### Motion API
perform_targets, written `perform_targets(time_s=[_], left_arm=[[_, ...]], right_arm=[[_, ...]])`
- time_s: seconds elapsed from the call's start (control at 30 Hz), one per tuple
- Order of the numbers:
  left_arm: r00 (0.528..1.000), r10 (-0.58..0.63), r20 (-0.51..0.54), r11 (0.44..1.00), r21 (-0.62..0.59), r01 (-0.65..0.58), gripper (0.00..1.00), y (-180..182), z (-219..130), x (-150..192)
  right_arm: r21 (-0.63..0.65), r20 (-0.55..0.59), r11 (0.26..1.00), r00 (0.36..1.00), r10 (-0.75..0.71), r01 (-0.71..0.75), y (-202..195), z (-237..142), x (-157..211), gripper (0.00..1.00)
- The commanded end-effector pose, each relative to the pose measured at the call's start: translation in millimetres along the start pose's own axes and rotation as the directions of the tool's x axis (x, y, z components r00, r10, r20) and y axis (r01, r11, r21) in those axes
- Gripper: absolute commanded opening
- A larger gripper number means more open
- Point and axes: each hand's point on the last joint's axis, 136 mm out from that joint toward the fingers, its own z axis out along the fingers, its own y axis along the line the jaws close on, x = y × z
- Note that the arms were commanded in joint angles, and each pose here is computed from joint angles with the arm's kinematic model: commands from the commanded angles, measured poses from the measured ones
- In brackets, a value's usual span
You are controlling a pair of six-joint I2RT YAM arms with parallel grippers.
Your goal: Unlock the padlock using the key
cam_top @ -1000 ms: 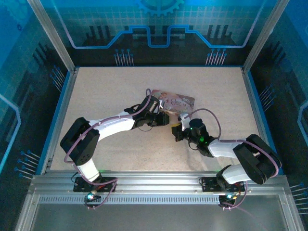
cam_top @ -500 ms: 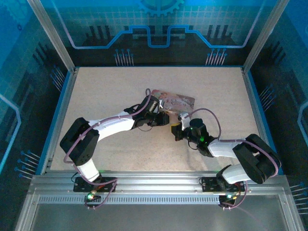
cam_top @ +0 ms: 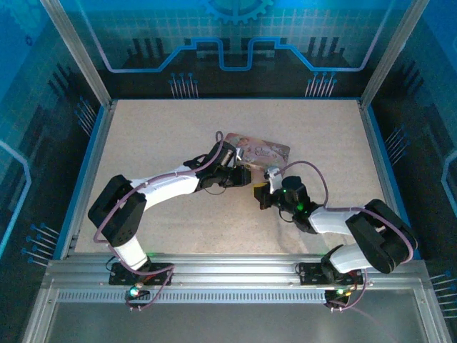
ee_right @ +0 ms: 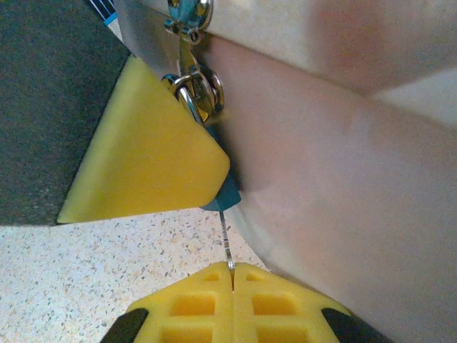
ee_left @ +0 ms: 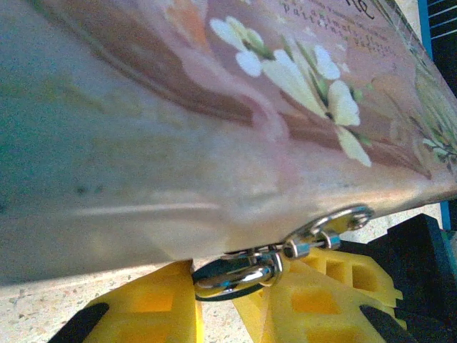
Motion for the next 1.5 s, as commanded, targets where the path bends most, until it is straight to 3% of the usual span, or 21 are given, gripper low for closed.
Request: perform_targets(time_s=[0.0,1.47], left_arm=[[0.994,0.049,0.094,0.993,0.1,-0.058,0.21,-39,-22,-25],[0.995,0.036,0.097,0.992,0.119,-0.047,0.2,-44,-26,-28]], right_arm=[[-0.015,0.044,1.0,0.999,0.005,-0.004,3,-6,-10,0.0],[-0.02,0.073,1.0,0.997,0.008,-0.007,1,-7,-14,0.0]])
